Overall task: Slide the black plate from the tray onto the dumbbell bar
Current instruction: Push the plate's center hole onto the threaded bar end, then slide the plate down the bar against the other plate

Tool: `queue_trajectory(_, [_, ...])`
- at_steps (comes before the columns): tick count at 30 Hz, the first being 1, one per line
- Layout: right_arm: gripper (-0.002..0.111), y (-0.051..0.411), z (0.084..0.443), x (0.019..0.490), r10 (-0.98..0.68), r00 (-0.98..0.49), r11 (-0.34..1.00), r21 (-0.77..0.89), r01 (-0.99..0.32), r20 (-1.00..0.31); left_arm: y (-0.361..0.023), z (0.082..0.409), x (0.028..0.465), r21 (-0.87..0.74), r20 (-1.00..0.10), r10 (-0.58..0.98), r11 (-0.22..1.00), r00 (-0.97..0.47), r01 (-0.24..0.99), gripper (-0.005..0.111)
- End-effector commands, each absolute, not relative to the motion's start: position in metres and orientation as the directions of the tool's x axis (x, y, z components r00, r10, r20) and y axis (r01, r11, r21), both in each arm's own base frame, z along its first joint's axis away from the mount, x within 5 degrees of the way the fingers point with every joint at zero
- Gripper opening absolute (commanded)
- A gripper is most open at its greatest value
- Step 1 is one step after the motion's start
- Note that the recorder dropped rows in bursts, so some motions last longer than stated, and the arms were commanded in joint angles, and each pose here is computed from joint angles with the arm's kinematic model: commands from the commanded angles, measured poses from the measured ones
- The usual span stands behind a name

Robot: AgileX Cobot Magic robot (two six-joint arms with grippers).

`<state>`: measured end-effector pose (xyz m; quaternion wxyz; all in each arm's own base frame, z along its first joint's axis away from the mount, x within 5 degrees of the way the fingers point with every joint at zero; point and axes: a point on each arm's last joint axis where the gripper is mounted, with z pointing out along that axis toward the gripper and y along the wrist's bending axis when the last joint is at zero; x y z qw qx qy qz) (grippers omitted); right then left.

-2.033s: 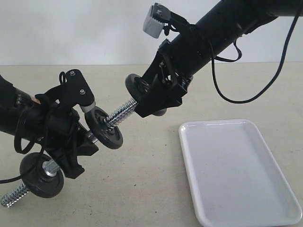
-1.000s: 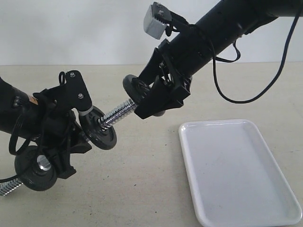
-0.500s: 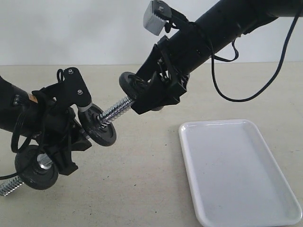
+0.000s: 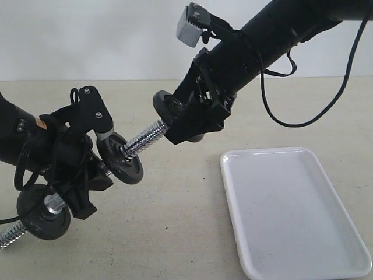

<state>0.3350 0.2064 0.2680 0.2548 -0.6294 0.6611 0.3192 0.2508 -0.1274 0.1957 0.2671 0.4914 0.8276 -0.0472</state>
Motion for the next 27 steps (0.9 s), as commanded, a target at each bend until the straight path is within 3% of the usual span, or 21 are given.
queue_trajectory(1, [0.000,0.206,0.276,0.327,-0.664,-0.078,-0.040,0.139,-0.990,-0.744,-0.127,0.242,0.283,0.348,-0.758,0.588,0.730,-0.281,0.588,0.004])
queue_trajectory(27, [0.000,0.216,0.286,0.326,-0.550,-0.100,-0.050,0.153,-0.987,-0.829,-0.145,0.259,0.283,0.332,-0.785,0.571,0.714,-0.240,0.616,0.004])
